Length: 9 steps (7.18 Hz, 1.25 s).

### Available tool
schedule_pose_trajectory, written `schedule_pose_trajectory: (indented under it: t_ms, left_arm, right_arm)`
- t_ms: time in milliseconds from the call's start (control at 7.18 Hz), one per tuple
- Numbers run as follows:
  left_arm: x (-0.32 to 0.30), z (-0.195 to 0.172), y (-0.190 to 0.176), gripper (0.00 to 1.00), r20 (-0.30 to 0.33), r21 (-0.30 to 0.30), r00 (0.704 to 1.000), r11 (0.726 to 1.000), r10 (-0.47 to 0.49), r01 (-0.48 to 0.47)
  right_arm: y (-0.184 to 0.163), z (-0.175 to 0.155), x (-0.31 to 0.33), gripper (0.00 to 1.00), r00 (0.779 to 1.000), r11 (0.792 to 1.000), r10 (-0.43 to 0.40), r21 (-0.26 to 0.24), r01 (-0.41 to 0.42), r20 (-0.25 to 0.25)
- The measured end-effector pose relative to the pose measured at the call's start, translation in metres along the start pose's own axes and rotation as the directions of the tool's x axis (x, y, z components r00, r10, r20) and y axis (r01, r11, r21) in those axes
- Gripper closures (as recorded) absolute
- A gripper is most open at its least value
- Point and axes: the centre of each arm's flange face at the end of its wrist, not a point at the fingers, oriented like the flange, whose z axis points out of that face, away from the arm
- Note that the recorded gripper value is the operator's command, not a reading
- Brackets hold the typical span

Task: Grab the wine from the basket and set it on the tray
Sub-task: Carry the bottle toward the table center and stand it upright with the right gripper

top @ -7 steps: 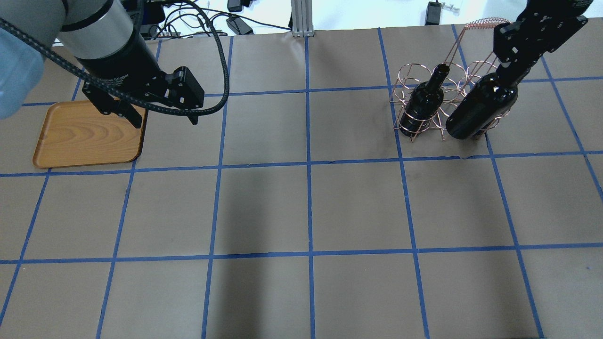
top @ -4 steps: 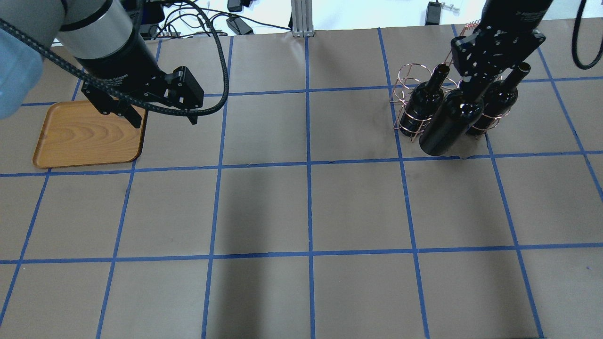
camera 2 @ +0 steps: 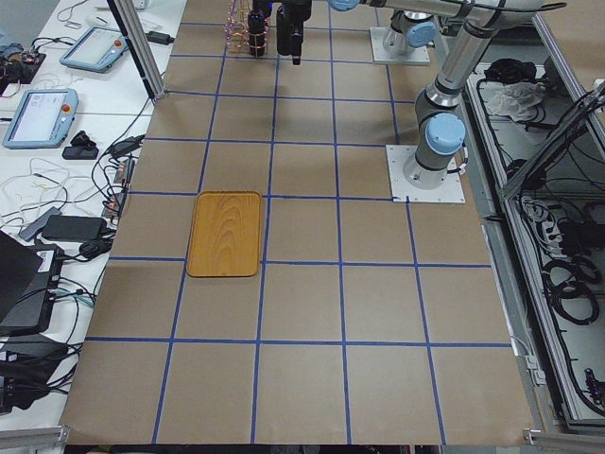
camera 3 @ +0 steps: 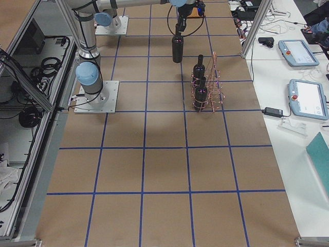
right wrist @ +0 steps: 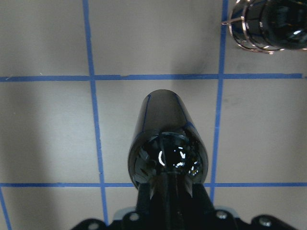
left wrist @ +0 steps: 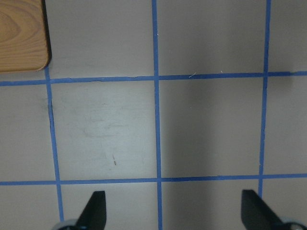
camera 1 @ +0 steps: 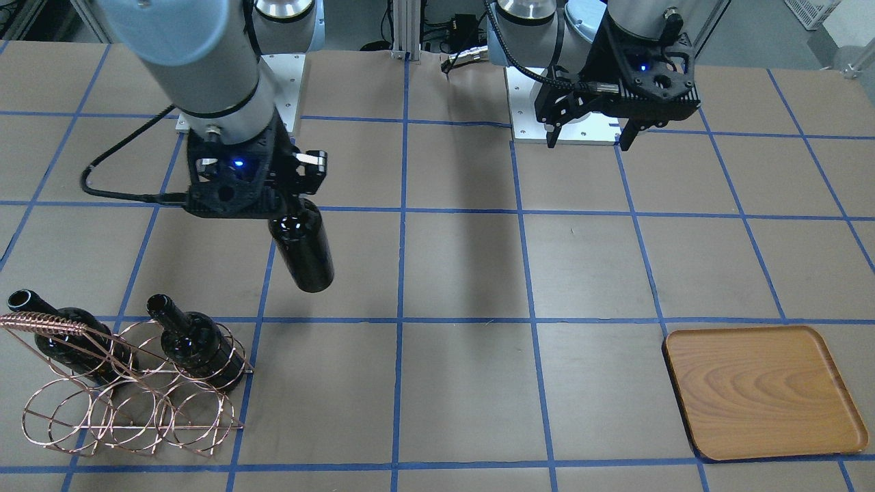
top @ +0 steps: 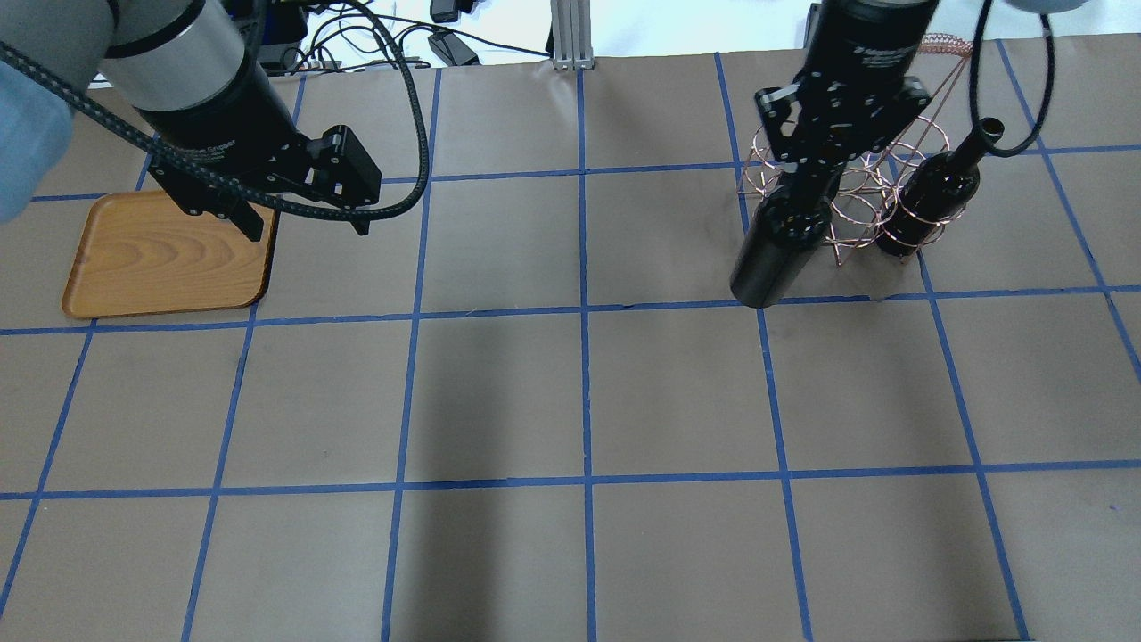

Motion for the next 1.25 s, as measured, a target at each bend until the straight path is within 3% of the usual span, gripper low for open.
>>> schedule_pose_trajectory:
  t_ms: [557,1253]
  left_arm:
    - [-0.056,-0.01,-0.001,0.0,0.014,0.011,0.999,0.999,0.031,-0.031]
    - [-0.12,-0.013,-0.001,0.0,0.013,0.016,1.0,0.999,0.028,-0.028]
  right_arm:
    - [0.037,0.066,-0.123,1.0,0.995,0.995,0.088,0.051,-0.09,0.039]
    - [0.064,0.102,-0.194,1.0,0.983,0.986,0.159,0.032,-0.162,0.095]
